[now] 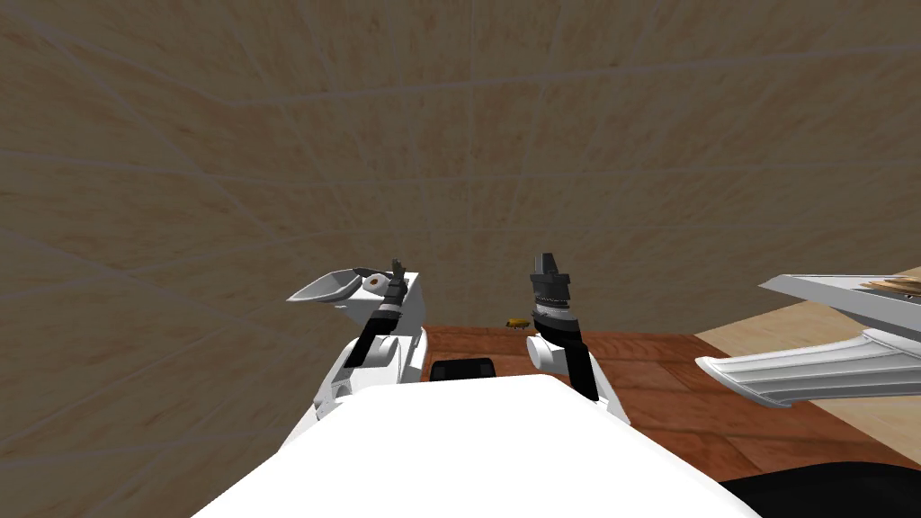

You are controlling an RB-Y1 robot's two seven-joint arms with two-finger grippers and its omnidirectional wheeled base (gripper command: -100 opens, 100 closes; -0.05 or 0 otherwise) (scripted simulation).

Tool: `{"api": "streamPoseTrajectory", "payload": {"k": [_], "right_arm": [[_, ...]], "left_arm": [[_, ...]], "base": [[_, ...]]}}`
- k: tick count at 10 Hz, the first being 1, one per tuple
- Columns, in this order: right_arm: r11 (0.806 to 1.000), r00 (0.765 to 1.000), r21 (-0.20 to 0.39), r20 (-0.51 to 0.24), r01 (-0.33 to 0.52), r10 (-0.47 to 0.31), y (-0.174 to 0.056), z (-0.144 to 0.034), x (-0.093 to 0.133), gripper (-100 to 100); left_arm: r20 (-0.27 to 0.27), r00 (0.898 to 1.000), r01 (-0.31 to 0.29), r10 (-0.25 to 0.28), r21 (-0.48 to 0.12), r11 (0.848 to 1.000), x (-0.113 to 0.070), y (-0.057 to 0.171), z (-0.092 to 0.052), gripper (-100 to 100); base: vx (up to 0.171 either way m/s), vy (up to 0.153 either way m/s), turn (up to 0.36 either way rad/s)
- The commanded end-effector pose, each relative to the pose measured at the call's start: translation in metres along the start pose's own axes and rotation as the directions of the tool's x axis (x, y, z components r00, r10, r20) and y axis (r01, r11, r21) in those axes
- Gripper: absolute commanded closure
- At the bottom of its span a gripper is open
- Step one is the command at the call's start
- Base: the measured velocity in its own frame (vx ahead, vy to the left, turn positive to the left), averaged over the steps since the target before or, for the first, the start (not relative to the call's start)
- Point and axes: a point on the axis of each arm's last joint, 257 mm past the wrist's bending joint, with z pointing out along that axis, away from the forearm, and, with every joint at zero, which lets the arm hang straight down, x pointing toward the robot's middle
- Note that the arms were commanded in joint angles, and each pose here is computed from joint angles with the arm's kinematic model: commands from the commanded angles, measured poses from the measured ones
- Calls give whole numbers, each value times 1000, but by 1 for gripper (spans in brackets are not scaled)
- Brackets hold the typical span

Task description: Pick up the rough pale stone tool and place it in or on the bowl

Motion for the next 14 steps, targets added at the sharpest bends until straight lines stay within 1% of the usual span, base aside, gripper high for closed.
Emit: {"api": "streamPoseTrajectory", "payload": {"k": [1,2,3,4,5,6,7,8,9,10,11,12,13,14], "right_arm": [[1000,1000,0,0,0,0,0,0,0,0],[1000,1000,0,0,0,0,0,0,0,0],[1000,1000,0,0,0,0,0,0,0,0],[1000,1000,0,0,0,0,0,0,0,0],[1000,1000,0,0,0,0,0,0,0,0],[1000,1000,0,0,0,0,0,0,0,0],[1000,1000,0,0,0,0,0,0,0,0],[1000,1000,0,0,0,0,0,0,0,0],[1000,1000,0,0,0,0,0,0,0,0],[1000,1000,0,0,0,0,0,0,0,0],[1000,1000,0,0,0,0,0,0,0,0],[1000,1000,0,0,0,0,0,0,0,0],[1000,1000,0,0,0,0,0,0,0,0],[1000,1000,0,0,0,0,0,0,0,0]], "left_arm": [[-11,1000,-8,8,-30,1000,0,10,2,-100],[-30,999,-28,26,-62,998,-1,21,9,-100],[-31,999,-28,26,-71,997,-1,24,9,-100],[-47,998,-50,46,-96,994,-3,34,17,-100],[-49,998,-51,46,-112,992,-3,38,17,-100],[-63,996,-75,67,-141,987,-7,48,26,-100],[-64,996,-76,67,-155,985,-7,52,25,-100],[-75,993,-101,89,-180,978,-13,61,35,-100],[-77,993,-103,89,-199,975,-14,66,34,-100],[-85,990,-128,112,-221,967,-21,75,44,-100],[-87,990,-130,112,-243,961,-22,80,43,-100],[-91,987,-155,135,-261,953,-31,87,53,-100],[-93,987,-156,134,-287,945,-31,94,51,-100],[-95,983,-180,158,-310,934,-43,102,61,-100]], "base": [[-72,-38,-53],[-97,-49,-115],[-73,-39,-64],[-69,-47,-135],[-61,-34,-56],[-71,-42,-107],[-73,-31,-63],[-104,-28,-115],[-74,-30,-69],[-73,-45,-123],[-63,-29,-56],[-84,-36,-101],[-80,-26,-57],[-82,-31,-117]]}}
